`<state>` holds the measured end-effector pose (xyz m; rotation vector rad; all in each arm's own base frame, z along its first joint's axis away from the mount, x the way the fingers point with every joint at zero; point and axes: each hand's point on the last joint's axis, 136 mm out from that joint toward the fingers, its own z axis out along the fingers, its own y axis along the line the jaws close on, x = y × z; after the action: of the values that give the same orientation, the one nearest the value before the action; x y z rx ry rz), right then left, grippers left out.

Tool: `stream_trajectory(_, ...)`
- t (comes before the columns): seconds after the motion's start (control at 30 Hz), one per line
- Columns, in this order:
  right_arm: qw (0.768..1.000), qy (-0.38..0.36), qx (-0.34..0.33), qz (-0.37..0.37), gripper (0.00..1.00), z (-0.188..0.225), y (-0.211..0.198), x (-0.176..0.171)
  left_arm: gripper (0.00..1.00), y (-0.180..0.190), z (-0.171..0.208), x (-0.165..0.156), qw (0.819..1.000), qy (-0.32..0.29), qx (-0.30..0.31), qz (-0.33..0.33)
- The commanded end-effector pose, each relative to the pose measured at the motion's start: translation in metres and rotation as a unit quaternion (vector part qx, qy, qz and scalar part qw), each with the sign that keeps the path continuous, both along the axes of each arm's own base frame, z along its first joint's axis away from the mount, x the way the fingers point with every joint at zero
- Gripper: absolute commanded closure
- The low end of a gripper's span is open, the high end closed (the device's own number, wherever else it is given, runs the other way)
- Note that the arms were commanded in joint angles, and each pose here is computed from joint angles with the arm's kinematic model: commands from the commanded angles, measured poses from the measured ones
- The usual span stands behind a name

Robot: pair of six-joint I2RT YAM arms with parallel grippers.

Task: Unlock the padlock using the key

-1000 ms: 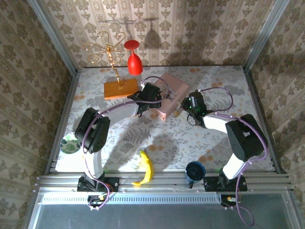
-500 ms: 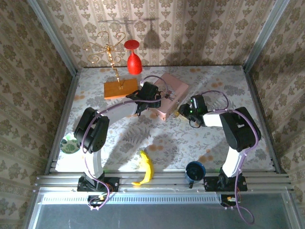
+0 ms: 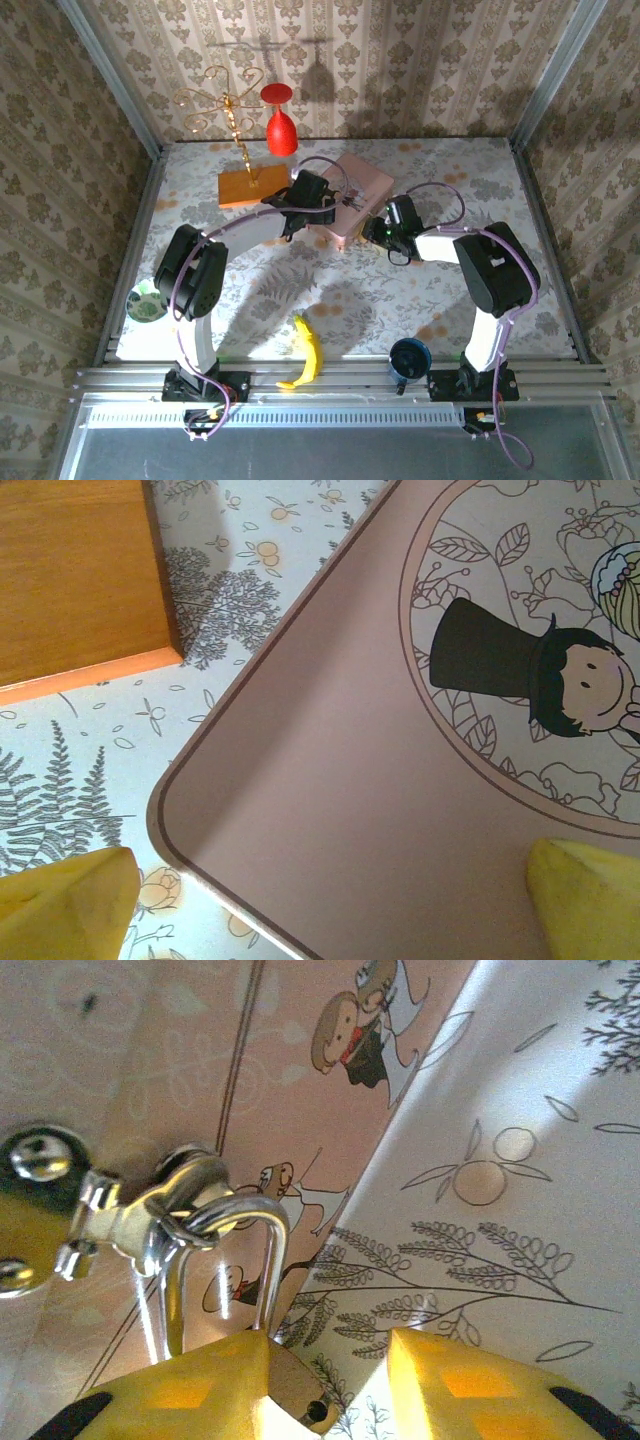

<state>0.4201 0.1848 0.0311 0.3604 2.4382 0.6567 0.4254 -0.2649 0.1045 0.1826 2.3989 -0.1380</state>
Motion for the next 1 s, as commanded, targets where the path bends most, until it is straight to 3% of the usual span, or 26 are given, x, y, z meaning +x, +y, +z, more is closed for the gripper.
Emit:
stream_trajectory(0.0, 0.999, 0.008, -0.028, 0.026, 0.6, 0.0, 0.009, -0.016, 0.0, 0.045, -0.047, -0.021, 0.992, 0.079, 0.098, 0.007)
stream_trajectory(0.23, 0.998, -0.012, -0.043, 0.036, 0.54, 0.003, 0.021, -0.022, 0.0, 0.049, -0.044, -0.014, 0.992, 0.076, 0.101, 0.007)
stream_trajectory(0.5, 0.988, -0.031, -0.151, 0.009, 0.43, 0.008, 0.014, -0.023, 0.0, 0.05, -0.043, -0.011, 0.992, 0.079, 0.101, 0.007)
stream_trajectory(0.97, 0.974, 0.006, -0.224, -0.036, 0.44, 0.001, -0.021, -0.025, 0.0, 0.05, -0.042, -0.011, 0.992, 0.081, 0.099, 0.008)
